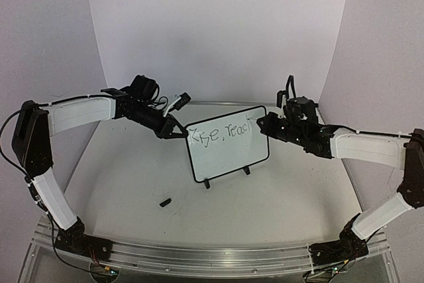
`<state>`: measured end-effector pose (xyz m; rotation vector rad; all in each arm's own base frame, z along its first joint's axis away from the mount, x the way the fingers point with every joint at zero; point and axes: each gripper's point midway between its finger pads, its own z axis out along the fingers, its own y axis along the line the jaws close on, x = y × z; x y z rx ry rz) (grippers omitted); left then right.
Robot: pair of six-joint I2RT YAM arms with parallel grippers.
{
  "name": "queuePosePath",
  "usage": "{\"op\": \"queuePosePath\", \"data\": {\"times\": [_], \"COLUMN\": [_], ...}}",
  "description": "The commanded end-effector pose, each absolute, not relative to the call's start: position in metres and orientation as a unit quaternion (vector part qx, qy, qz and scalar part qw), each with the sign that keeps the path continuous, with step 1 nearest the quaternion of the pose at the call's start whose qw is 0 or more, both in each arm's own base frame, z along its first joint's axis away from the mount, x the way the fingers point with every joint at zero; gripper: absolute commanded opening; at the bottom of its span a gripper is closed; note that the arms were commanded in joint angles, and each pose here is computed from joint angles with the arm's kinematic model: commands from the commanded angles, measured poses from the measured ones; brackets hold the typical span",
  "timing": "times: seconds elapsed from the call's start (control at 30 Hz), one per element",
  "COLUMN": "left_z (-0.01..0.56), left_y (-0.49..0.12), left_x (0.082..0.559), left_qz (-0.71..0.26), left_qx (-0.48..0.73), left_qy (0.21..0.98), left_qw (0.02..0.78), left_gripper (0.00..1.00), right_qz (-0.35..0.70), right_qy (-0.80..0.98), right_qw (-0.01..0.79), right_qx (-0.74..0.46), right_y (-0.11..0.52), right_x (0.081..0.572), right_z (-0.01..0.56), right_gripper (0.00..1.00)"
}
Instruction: Write a sentence on the whiteboard
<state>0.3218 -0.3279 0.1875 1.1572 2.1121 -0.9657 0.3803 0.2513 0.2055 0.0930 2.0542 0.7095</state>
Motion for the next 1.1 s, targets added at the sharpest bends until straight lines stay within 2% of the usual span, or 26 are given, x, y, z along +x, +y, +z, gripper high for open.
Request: {"op": "queuePosePath", "data": {"times": [0.0, 0.8, 1.07], "left_z": [0.157, 0.158, 0.157], "left_y": [-0.321, -0.322, -0.322], "left_x": [0.309, 0.309, 0.308], "left_qz": [-0.320, -0.321, -0.320], "left_qx": [0.447, 0.448, 0.449], "left_qy": [0.804, 0.803, 0.803], "left_qw": [0.226, 0.227, 0.226], "left_gripper": [0.00, 0.00, 0.00], "right_qz": [0.272, 0.253, 0.253], "right_qy": [0.826, 0.852, 0.850], "right_qw": [0.489, 0.451, 0.455], "right_qx": [0.063, 0.088, 0.083], "right_y": [0.239, 0.225, 0.226], "right_x": [0.388, 0.373, 0.375], "right_z": [0.215, 0.170, 0.174], "right_gripper": [0.00, 0.00, 0.00]}}
